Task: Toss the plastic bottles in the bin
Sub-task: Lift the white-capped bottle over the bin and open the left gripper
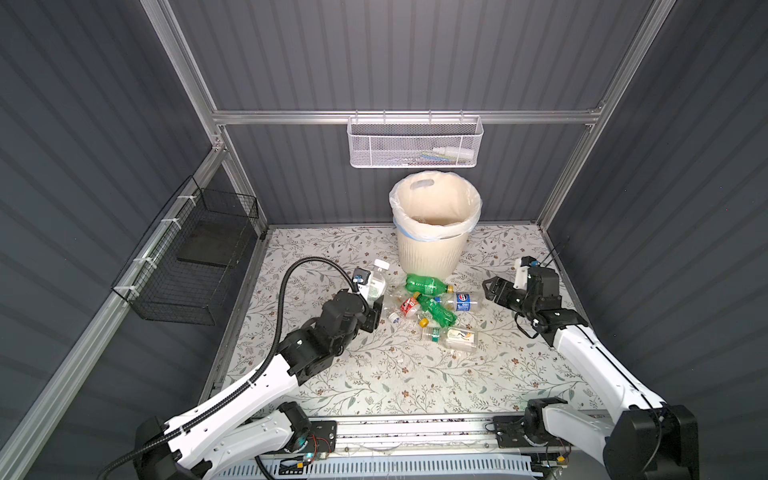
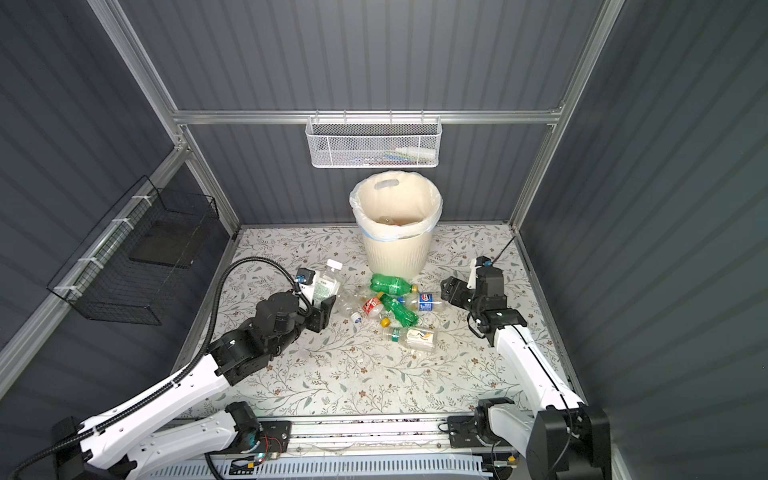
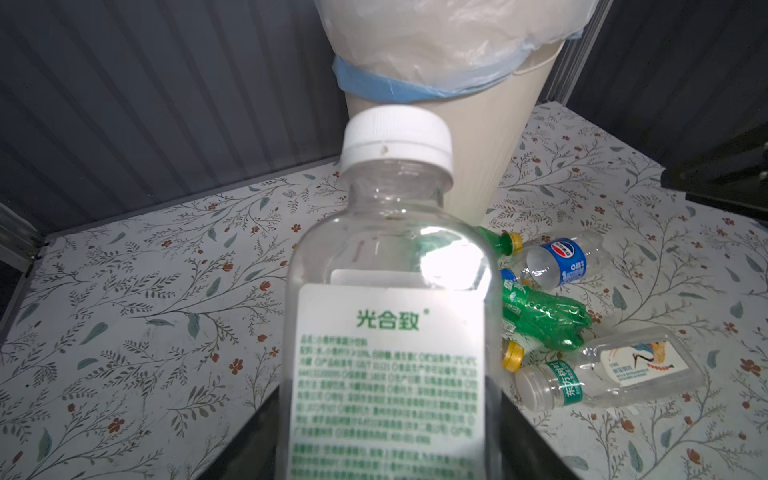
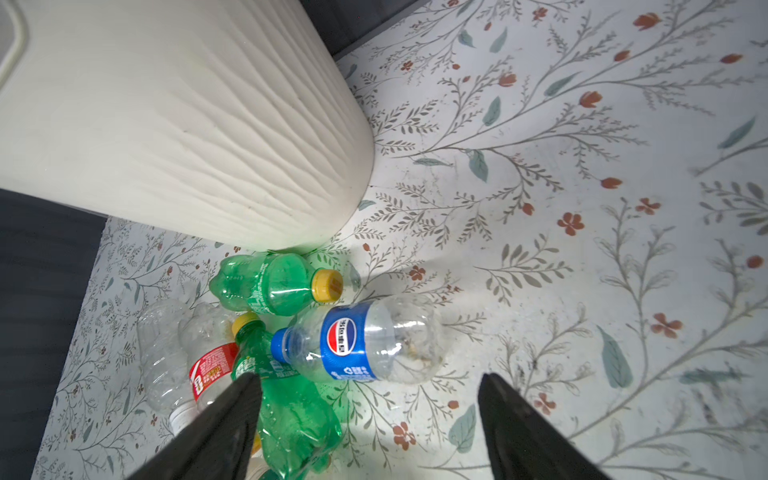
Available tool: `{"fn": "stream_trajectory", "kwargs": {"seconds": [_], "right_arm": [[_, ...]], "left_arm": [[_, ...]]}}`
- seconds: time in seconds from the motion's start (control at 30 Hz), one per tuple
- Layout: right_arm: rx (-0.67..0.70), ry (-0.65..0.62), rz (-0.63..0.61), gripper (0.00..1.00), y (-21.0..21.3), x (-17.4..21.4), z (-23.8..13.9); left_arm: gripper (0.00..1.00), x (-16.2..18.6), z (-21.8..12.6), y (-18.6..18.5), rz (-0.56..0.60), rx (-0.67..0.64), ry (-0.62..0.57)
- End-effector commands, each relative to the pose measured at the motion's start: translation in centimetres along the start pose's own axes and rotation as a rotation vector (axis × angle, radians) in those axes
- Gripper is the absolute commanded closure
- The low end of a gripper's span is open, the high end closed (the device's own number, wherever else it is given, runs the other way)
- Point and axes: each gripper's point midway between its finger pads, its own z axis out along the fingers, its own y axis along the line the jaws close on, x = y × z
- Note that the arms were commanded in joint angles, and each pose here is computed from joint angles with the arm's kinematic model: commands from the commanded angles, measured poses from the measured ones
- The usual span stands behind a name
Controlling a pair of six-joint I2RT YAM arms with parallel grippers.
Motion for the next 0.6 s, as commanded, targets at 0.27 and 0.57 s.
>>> {"fn": "stream_trajectory", "kwargs": {"seconds": [0.27, 0.57], "right_arm": [[0.04, 0.014, -0.106, 0.18, 2.5, -0.5, 0.0], [0.021, -0.003, -0.129, 0.18, 4.2, -0.5, -0.4]], "left_arm": [[0.33, -13.0, -7.1, 1.8, 0.028, -0.033, -0.57], [0.32, -26.4, -6.9, -3.9, 0.194, 0.089, -0.839]]}}
